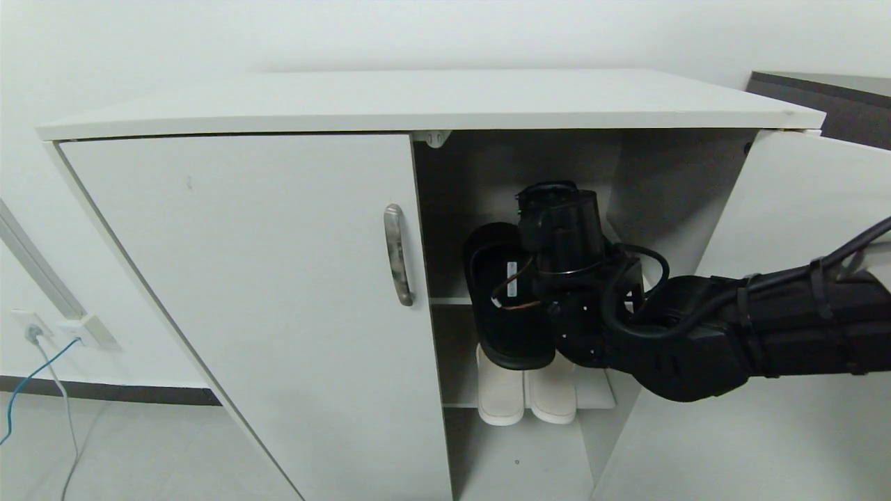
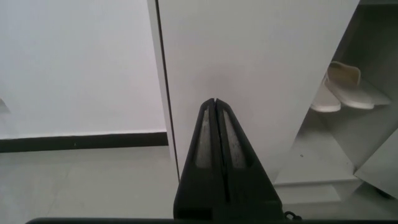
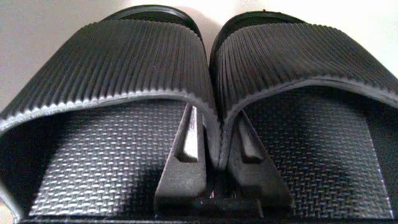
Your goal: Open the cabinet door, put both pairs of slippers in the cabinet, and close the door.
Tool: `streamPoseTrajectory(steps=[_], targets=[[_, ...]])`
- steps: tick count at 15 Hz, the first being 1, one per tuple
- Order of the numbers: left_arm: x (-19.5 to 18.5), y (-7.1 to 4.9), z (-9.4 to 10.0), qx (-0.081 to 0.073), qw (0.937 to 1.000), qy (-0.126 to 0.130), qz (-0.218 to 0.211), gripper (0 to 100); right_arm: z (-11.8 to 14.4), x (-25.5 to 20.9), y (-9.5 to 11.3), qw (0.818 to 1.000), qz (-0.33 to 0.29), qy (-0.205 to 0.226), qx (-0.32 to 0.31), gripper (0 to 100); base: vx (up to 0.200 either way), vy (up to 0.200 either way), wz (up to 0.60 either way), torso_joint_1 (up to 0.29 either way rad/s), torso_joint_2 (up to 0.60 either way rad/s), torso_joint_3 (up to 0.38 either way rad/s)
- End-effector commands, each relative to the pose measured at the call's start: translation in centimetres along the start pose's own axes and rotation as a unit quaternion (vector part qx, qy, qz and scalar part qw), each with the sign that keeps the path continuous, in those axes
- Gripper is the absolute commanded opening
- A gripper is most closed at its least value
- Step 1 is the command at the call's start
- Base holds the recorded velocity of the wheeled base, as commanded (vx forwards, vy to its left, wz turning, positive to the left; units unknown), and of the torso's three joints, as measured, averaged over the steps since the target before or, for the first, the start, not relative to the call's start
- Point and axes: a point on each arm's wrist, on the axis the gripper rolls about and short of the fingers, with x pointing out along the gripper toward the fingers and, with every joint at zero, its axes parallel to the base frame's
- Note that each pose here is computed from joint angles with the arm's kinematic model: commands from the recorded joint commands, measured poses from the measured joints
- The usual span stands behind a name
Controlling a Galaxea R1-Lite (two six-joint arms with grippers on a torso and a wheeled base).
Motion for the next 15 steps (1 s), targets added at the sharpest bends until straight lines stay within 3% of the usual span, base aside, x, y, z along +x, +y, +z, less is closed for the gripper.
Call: streamPoseTrajectory(steps=[1,8,14,15], targets=[[0.0,0.0,0.0,0.0,1.0,0.001,0.0,0,0.7,2.0,-0.3,1.0,-0.014,0.004,0.004,0,0.0,0.0,0.0,0.0,0.0,0.0],[0.0,0.0,0.0,-0.001,1.0,0.001,0.001,0,1.9,6.2,0.2,0.999,-0.043,-0.001,0.015,0,0.0,0.0,0.0,0.0,0.0,0.0],[0.0,0.0,0.0,-0.001,1.0,0.001,0.001,0,1.7,6.6,0.2,0.999,-0.047,0.0,0.013,0,0.0,0.0,0.0,0.0,0.0,0.0],[0.0,0.0,0.0,-0.001,1.0,0.001,0.001,0,1.6,6.7,0.2,0.999,-0.047,0.001,0.013,100,0.0,0.0,0.0,0.0,0.0,0.0]])
